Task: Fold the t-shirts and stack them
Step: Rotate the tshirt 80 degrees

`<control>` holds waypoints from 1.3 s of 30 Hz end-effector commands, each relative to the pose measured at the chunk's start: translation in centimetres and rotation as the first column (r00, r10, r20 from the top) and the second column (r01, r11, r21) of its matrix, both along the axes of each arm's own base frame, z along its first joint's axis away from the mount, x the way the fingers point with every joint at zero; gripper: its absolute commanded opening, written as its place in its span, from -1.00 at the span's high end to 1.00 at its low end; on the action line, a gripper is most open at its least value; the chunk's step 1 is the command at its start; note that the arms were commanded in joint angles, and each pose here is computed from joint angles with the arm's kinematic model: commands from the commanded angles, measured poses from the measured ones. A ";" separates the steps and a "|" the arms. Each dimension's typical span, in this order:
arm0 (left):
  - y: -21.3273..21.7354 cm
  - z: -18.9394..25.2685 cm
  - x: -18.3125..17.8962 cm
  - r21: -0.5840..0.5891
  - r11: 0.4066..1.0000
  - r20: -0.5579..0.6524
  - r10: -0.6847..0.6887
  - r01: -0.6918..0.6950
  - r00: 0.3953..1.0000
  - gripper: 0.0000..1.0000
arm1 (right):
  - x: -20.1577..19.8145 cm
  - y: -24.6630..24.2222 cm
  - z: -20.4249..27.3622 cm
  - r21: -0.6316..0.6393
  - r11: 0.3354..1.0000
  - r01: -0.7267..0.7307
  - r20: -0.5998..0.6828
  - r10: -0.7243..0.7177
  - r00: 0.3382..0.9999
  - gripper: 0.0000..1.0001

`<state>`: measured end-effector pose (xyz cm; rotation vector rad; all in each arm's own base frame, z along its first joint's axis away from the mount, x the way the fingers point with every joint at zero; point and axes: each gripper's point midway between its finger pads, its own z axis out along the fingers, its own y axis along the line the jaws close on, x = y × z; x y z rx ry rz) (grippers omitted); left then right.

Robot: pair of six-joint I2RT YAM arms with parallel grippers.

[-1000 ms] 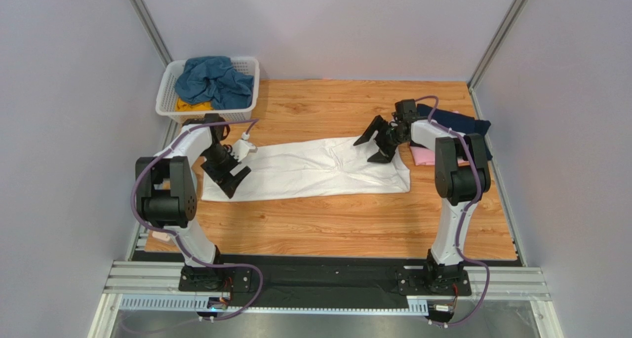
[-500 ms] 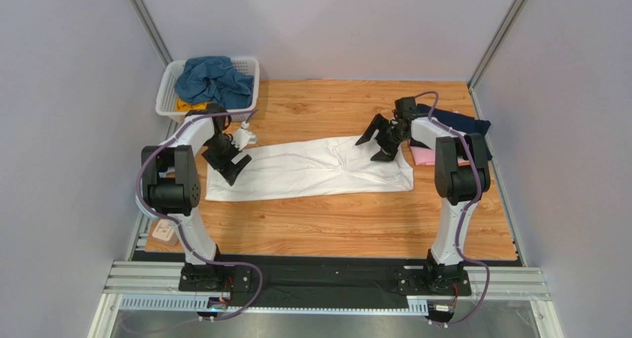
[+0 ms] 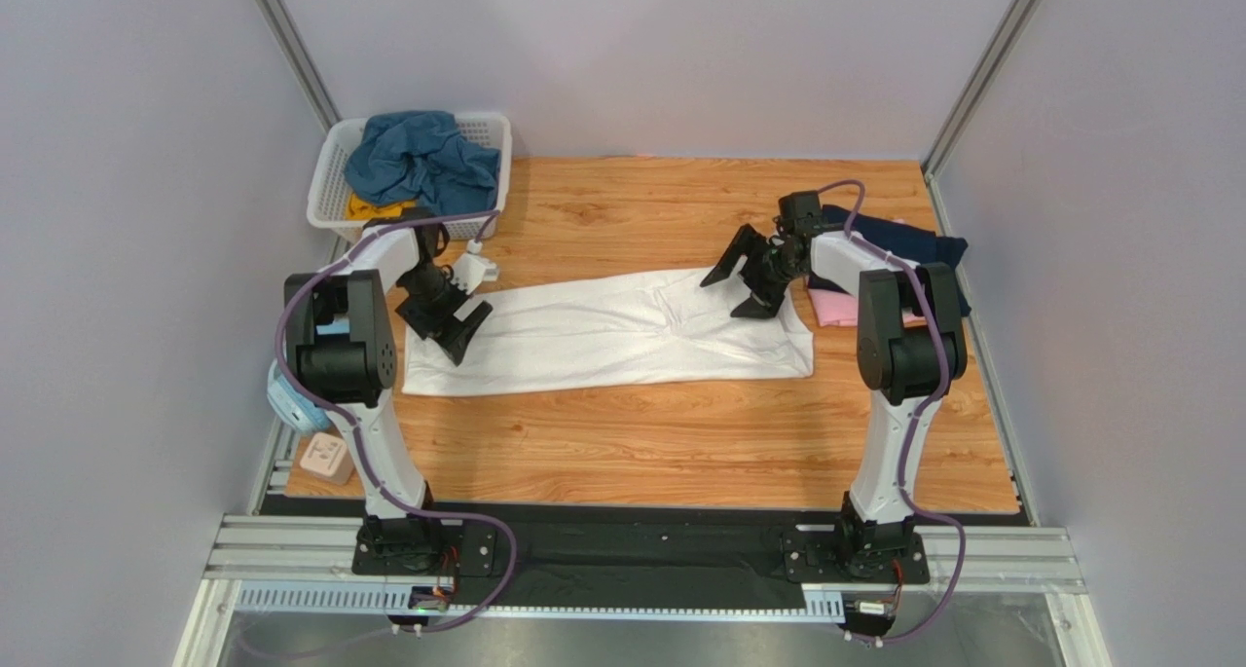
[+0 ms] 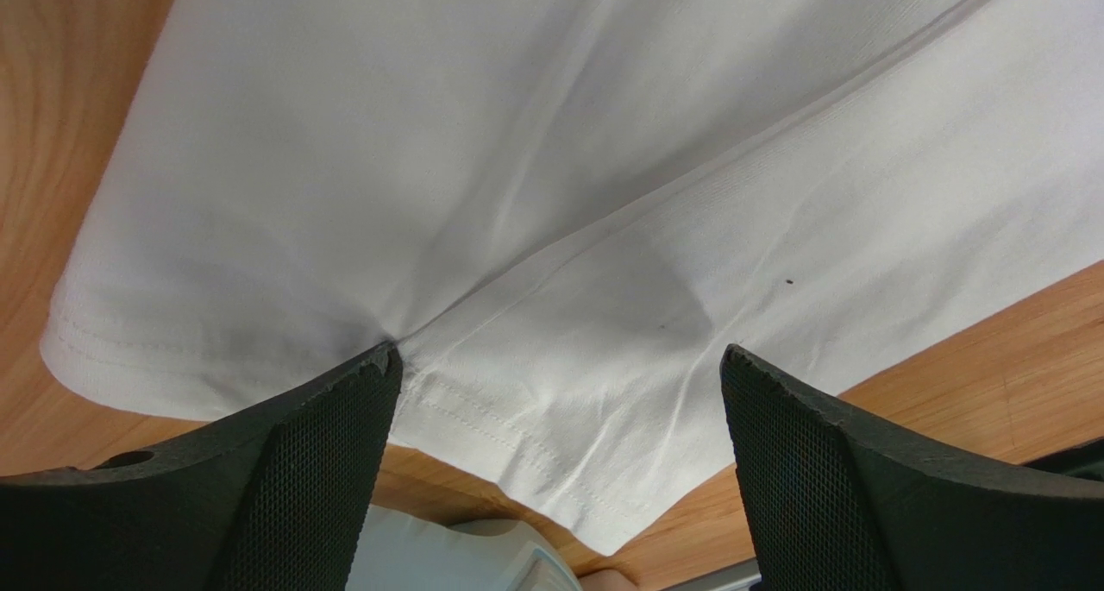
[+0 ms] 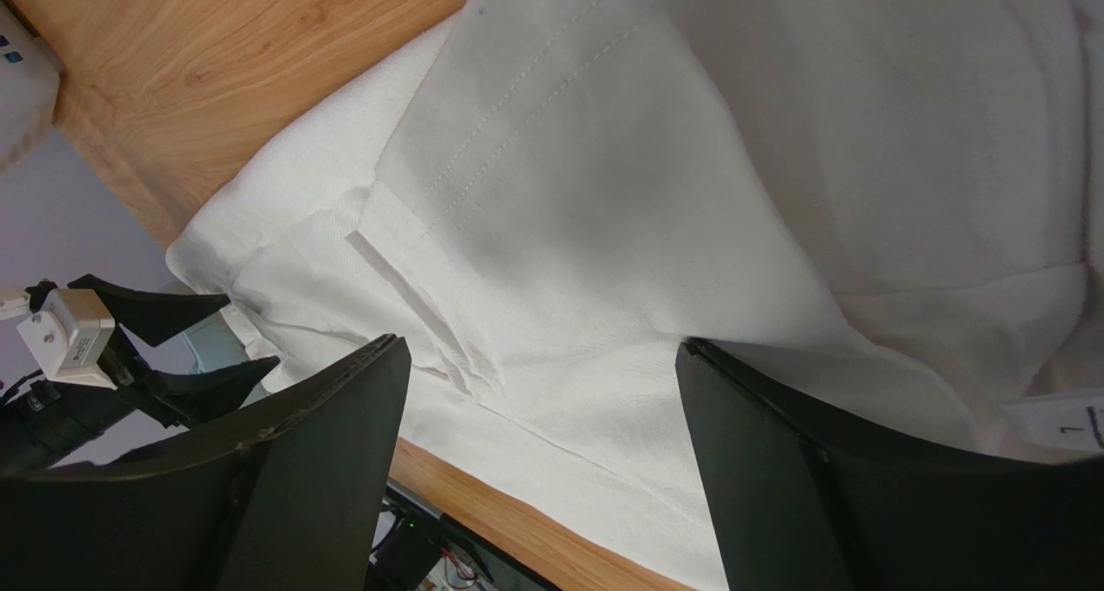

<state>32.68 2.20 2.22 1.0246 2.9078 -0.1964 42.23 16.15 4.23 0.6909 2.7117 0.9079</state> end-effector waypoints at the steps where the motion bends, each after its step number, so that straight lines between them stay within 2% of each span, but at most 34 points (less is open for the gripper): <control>1: 2.0 -1.5 -0.3 0.004 0.999 -0.029 0.047 -0.047 0.998 -0.99 | -0.4 -3.2 -2.5 -0.127 0.992 0.026 -0.022 -0.029 0.999 -0.69; 7: 2.8 -2.4 -0.7 0.017 0.998 -0.047 0.053 -0.053 0.997 -0.99 | -0.1 -5.6 -2.8 -0.181 0.983 0.042 -0.019 -0.046 0.999 -0.69; 13: 2.1 -2.0 -0.6 -0.021 0.998 -0.045 0.063 -0.064 0.997 -0.99 | 1.3 -7.1 -1.3 -0.194 0.979 0.062 0.022 -0.059 0.998 -0.69; 16: 2.2 -1.7 -0.6 -0.016 0.998 -0.037 0.057 -0.057 0.998 -0.99 | 2.6 -6.7 0.8 -0.171 0.984 0.058 0.071 -0.046 0.996 -0.69; 20: 2.1 -0.8 -0.8 -0.025 0.998 -0.034 0.058 -0.059 0.998 -0.99 | 3.4 -4.7 6.7 -0.089 0.996 0.022 0.190 -0.004 0.982 -0.74; 22: 1.8 0.2 -0.4 -0.038 0.997 -0.008 0.060 -0.060 0.998 -0.99 | 3.2 -3.4 9.7 -0.059 0.998 -0.008 0.242 0.022 0.970 -0.75; 26: 1.4 2.4 -0.5 -0.054 0.997 0.010 0.055 -0.055 0.998 -0.99 | 1.3 -2.1 12.4 -0.021 0.999 -0.035 0.276 0.039 0.960 -0.76; 31: -0.6 5.6 -0.7 -0.080 0.997 0.048 0.005 -0.001 0.999 -0.99 | -2.9 -1.8 11.6 -0.077 0.996 -0.047 0.236 0.064 0.970 -0.76; 35: -2.6 7.4 -1.2 -0.069 0.995 0.070 -0.065 0.070 0.995 -0.99 | -7.3 -3.3 6.6 -0.167 0.985 -0.051 0.106 0.070 0.992 -0.77; 39: -4.0 7.9 -0.9 -0.079 0.990 0.073 -0.112 0.118 0.991 -0.99 | -8.9 -4.6 4.2 -0.236 0.970 -0.063 0.043 0.075 0.996 -0.78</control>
